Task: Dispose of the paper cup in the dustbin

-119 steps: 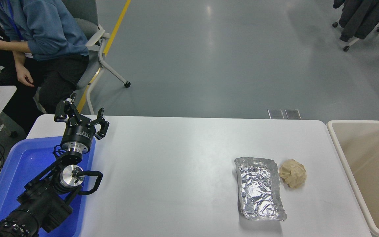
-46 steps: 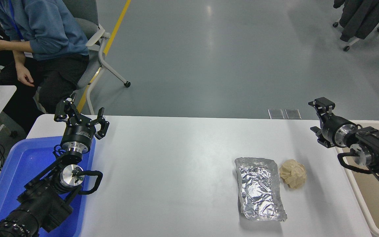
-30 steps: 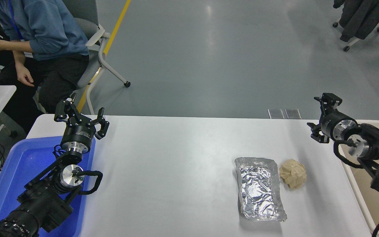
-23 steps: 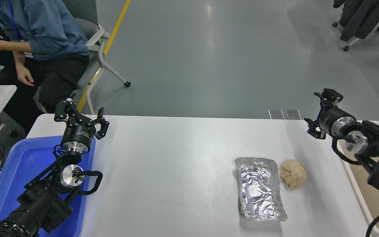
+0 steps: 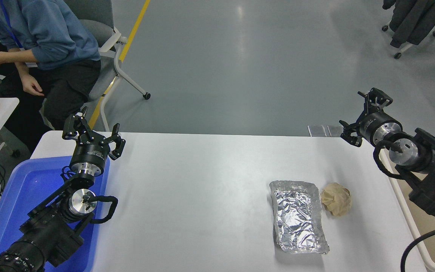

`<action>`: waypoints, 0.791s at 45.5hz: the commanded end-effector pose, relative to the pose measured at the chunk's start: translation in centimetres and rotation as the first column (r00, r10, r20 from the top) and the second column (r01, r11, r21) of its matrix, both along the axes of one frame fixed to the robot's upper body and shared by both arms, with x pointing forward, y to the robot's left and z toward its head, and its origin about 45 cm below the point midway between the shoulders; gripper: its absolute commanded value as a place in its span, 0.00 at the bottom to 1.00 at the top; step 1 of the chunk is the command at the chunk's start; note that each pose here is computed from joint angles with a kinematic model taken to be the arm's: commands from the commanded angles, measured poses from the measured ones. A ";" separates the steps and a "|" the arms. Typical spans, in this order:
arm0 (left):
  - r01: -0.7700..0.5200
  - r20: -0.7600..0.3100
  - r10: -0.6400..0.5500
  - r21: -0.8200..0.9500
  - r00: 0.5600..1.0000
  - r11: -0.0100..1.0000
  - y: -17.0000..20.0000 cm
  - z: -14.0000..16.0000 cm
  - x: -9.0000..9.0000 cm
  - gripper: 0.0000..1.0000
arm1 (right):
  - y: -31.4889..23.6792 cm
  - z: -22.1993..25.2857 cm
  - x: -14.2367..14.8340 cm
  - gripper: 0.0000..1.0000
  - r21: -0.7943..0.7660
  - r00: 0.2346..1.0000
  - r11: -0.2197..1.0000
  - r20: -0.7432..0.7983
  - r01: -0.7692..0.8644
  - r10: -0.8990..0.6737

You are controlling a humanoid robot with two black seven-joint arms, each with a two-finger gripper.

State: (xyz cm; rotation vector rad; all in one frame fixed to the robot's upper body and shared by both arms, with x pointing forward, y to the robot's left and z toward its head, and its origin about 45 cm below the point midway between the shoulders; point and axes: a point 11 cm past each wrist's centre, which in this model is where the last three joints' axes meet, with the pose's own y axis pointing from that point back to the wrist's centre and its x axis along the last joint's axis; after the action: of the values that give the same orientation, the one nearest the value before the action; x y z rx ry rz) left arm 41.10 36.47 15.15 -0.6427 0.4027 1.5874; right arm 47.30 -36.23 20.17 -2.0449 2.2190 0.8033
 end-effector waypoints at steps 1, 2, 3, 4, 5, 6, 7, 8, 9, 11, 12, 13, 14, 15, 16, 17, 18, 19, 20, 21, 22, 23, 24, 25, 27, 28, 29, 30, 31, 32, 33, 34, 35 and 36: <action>-0.001 -0.002 0.001 0.000 1.000 1.000 0.0 -0.1 0.0 1.00 | 1.3 -0.8 -0.4 0.99 0.029 1.000 0.999 -0.002 -0.029 0.029; 0.002 0.000 -0.002 0.000 1.000 1.000 0.0 0.0 0.0 1.00 | 1.6 -0.8 -0.4 0.99 0.033 0.999 0.999 0.000 -0.038 0.038; -0.001 0.000 0.001 0.000 1.000 1.000 0.0 0.0 0.0 1.00 | 1.8 -0.8 -0.4 0.99 0.033 0.999 0.998 0.003 -0.044 0.044; 0.000 0.000 0.000 0.001 1.000 1.000 0.0 0.0 0.0 1.00 | 1.9 -0.8 -0.4 0.99 0.034 0.999 0.998 0.005 -0.049 0.049; 0.000 -0.002 0.000 0.001 1.000 1.000 0.0 -0.1 0.0 1.00 | 2.1 -0.8 -0.5 0.99 0.033 0.998 0.998 0.008 -0.055 0.054; 0.000 0.000 0.000 0.001 1.000 1.000 0.0 0.0 0.0 1.00 | 2.2 -0.8 -0.5 0.99 0.032 0.998 0.998 0.010 -0.058 0.057; -0.001 -0.002 0.001 0.000 1.000 1.000 0.0 -0.1 0.0 1.00 | 2.3 -0.8 -0.5 0.99 0.031 0.998 0.998 0.014 -0.061 0.060; 0.000 -0.002 0.000 0.001 1.000 1.000 0.0 -0.1 0.0 1.00 | 2.4 -0.9 -0.6 0.99 0.034 0.998 0.997 0.015 -0.065 0.065; 0.001 -0.001 -0.001 0.000 1.000 1.000 0.0 -0.1 0.0 1.00 | 2.5 -0.9 -0.6 0.99 0.035 0.998 0.997 0.015 -0.066 0.065; 0.000 0.000 0.000 0.001 1.000 1.000 0.0 0.0 0.0 1.00 | 2.9 -0.9 -0.6 0.99 0.039 0.997 0.997 0.019 -0.072 0.072; -0.001 0.000 0.001 0.000 1.000 1.000 0.0 0.0 0.0 1.00 | 3.0 -1.0 -0.6 0.99 0.040 0.997 0.997 0.022 -0.073 0.072; -0.001 0.000 0.001 0.000 1.000 1.000 0.0 0.0 0.0 1.00 | 3.2 -1.1 -0.6 0.99 0.043 0.997 0.996 0.024 -0.075 0.074; 0.000 0.001 0.000 -0.001 1.000 1.000 0.0 0.0 0.0 1.00 | 3.4 -1.2 -0.7 0.99 0.045 0.997 0.996 0.026 -0.075 0.074; 0.000 0.000 0.000 0.001 1.000 1.000 0.0 0.0 0.0 1.00 | 3.5 -1.3 -0.7 0.99 0.047 0.997 0.996 0.030 -0.074 0.073; -0.001 0.000 0.001 0.000 1.000 1.000 0.0 0.0 0.0 1.00 | 3.7 -1.3 -0.7 0.99 0.052 0.997 0.996 0.039 -0.072 0.070; 0.001 0.000 -0.001 0.000 1.000 1.000 0.0 0.0 0.0 1.00 | 3.7 -1.3 -0.7 0.99 0.053 0.997 0.996 0.051 -0.067 0.065; 0.000 0.001 0.000 -0.001 1.000 1.000 0.0 0.0 0.0 1.00 | 3.8 -1.2 -0.6 0.99 0.055 0.996 0.997 0.065 -0.062 0.058; -0.001 0.002 0.001 -0.001 1.000 1.000 0.0 0.0 0.0 1.00 | 3.8 -1.1 -0.6 0.99 0.058 0.996 0.997 0.075 -0.057 0.053; -0.001 0.000 0.001 0.000 1.000 1.000 0.0 0.0 0.0 1.00 | 3.9 -1.2 -0.6 0.99 0.059 0.995 0.997 0.083 -0.054 0.049; 0.001 0.000 -0.001 0.000 1.000 1.000 0.0 0.0 0.0 1.00 | 4.1 -1.2 -0.6 0.99 0.061 0.995 0.997 0.091 -0.053 0.047; -0.001 0.000 0.001 0.000 1.000 1.000 0.0 0.0 0.0 1.00 | 4.2 -1.4 -0.7 0.99 0.064 0.995 0.997 0.094 -0.052 0.046; -0.001 0.000 0.001 0.000 1.000 1.000 0.0 0.0 0.0 1.00 | 4.4 -1.4 -0.7 0.99 0.066 0.994 0.996 0.097 -0.052 0.046; 0.001 0.000 -0.001 0.000 1.000 1.000 0.0 0.0 0.0 1.00 | 4.5 -1.5 -0.7 0.99 0.067 0.994 0.996 0.098 -0.051 0.044; 0.000 0.001 0.000 -0.001 1.000 1.000 0.0 0.0 0.0 1.00 | 4.6 -1.6 -0.7 0.99 0.068 0.994 0.996 0.098 -0.050 0.043; -0.001 0.000 0.001 0.000 1.000 1.000 0.0 0.0 0.0 1.00 | 4.8 -1.8 -0.7 0.99 0.070 0.994 0.996 0.097 -0.050 0.043; 0.000 0.000 0.000 0.001 1.000 1.000 0.0 0.0 0.0 1.00 | 4.7 -1.9 -0.8 0.99 0.070 0.995 0.996 0.095 -0.047 0.041; -0.001 0.000 0.001 0.000 1.000 1.000 0.0 0.0 0.0 1.00 | 4.7 -2.0 -0.8 0.99 0.068 0.995 0.997 0.093 -0.047 0.040; 0.001 0.000 -0.001 0.000 1.000 1.000 0.0 0.0 0.0 1.00 | 4.7 -2.2 -0.9 0.99 0.067 0.995 0.997 0.091 -0.045 0.038; 0.000 0.000 0.000 0.001 1.000 1.000 0.0 0.0 0.0 1.00 | 4.6 -2.3 -0.9 0.99 0.065 0.995 0.997 0.088 -0.042 0.036; -0.001 0.000 0.001 0.000 1.000 1.000 0.0 0.0 0.0 1.00 | 4.5 -2.5 -1.0 0.99 0.060 0.996 0.997 0.084 -0.040 0.035; 0.001 0.000 -0.001 0.000 1.000 1.000 0.0 0.0 0.0 1.00 | 4.3 -2.7 -1.1 0.99 0.056 0.996 0.998 0.079 -0.037 0.032; 0.000 0.000 0.000 0.001 1.000 1.000 0.0 0.0 0.0 1.00 | 4.2 -2.9 -1.2 0.99 0.050 0.997 0.998 0.076 -0.035 0.031; 0.000 0.000 0.000 0.001 1.000 1.000 0.0 0.0 0.0 1.00 | 3.9 -3.0 -1.3 0.99 0.043 0.997 0.999 0.072 -0.031 0.028; -0.001 0.000 0.001 0.000 1.000 1.000 0.0 0.0 0.0 1.00 | 3.7 -3.2 -1.4 0.99 0.037 0.997 0.999 0.069 -0.029 0.026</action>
State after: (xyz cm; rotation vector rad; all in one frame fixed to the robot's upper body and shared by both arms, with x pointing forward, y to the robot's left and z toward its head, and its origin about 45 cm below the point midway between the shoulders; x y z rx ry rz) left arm 41.10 36.47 15.15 -0.6425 0.4030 1.5875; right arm 46.51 -32.09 18.30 -2.0688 2.0910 0.7721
